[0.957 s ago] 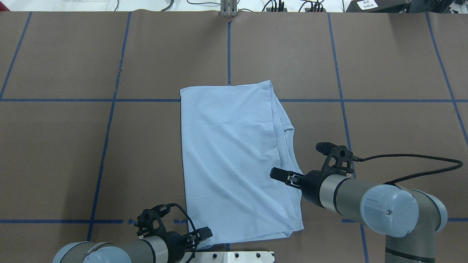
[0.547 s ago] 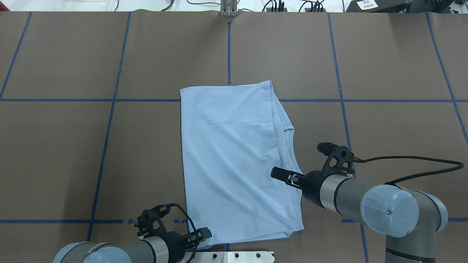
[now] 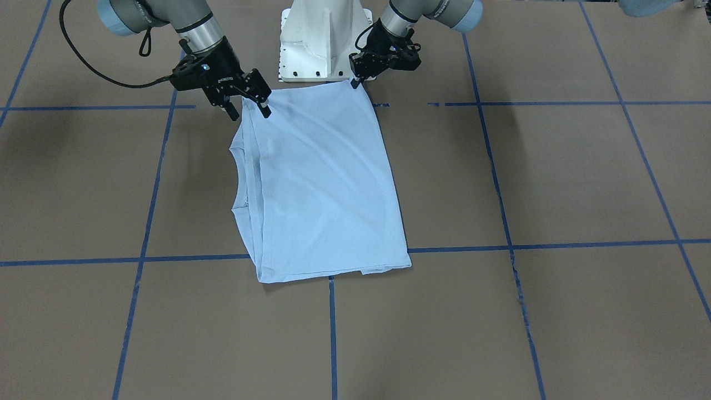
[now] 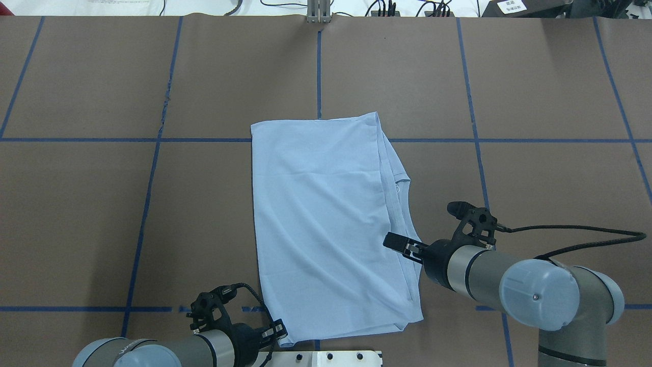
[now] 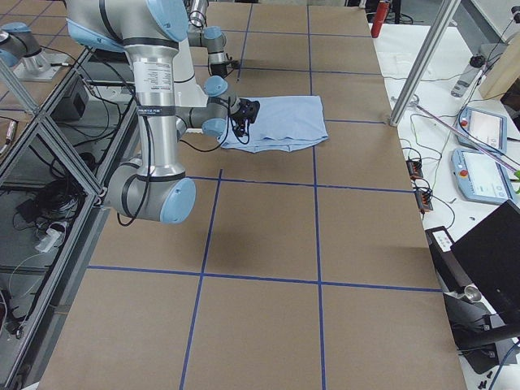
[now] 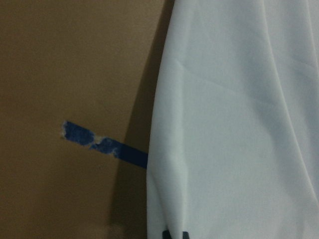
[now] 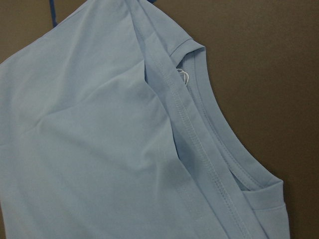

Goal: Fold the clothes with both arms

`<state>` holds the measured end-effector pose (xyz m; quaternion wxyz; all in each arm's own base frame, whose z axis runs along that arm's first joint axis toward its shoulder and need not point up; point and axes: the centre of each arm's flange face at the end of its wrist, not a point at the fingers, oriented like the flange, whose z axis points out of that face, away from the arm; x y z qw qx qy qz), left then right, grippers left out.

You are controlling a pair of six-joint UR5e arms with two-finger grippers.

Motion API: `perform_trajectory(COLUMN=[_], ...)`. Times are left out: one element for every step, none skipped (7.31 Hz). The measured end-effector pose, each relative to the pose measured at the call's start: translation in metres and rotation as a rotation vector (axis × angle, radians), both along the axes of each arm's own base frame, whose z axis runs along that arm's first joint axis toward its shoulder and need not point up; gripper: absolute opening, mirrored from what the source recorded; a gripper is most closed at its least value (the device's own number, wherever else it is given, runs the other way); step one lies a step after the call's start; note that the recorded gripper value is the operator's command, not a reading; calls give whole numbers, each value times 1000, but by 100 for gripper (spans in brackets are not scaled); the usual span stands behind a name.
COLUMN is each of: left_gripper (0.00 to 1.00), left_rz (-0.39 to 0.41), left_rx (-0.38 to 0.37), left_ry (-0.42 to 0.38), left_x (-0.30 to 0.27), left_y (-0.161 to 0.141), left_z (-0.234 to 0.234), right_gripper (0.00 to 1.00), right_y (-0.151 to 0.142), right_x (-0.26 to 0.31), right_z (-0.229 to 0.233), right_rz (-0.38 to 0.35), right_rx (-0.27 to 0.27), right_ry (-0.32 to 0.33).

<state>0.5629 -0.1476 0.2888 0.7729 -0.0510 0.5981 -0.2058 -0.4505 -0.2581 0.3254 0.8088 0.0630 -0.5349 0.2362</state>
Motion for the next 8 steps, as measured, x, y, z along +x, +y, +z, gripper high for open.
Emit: perform_trajectory(left_gripper=[0,0,0,0,0,0,0,0], left_rz=[1,1,1,1,1,1,1,1], left_rx=[0,0,0,0,0,0,0,0], left_ry=[2,6,10,12,13,13,14,14], left_x=[0,0,0,0,0,0,0,0], left_y=[0,0,0,0,0,0,0,0], left_z=[-1,-3,-5,-6,-6,-7,-7,-7], right_gripper=[96,96,96,96,96,95,95,91], right_y=[8,17,25,35,47,58,66,74], right_x=[-3,-9,-15,-22,-30,-36,-41,-46], right_z=[14,24,30,34,36,37,39,41], right_rz=[25,42,53,59,59,54,50,48], right_rx=[-70,-128,-163,-167,-154,-140,-128,-115], right_ry=[29,76,116,139,153,160,165,171])
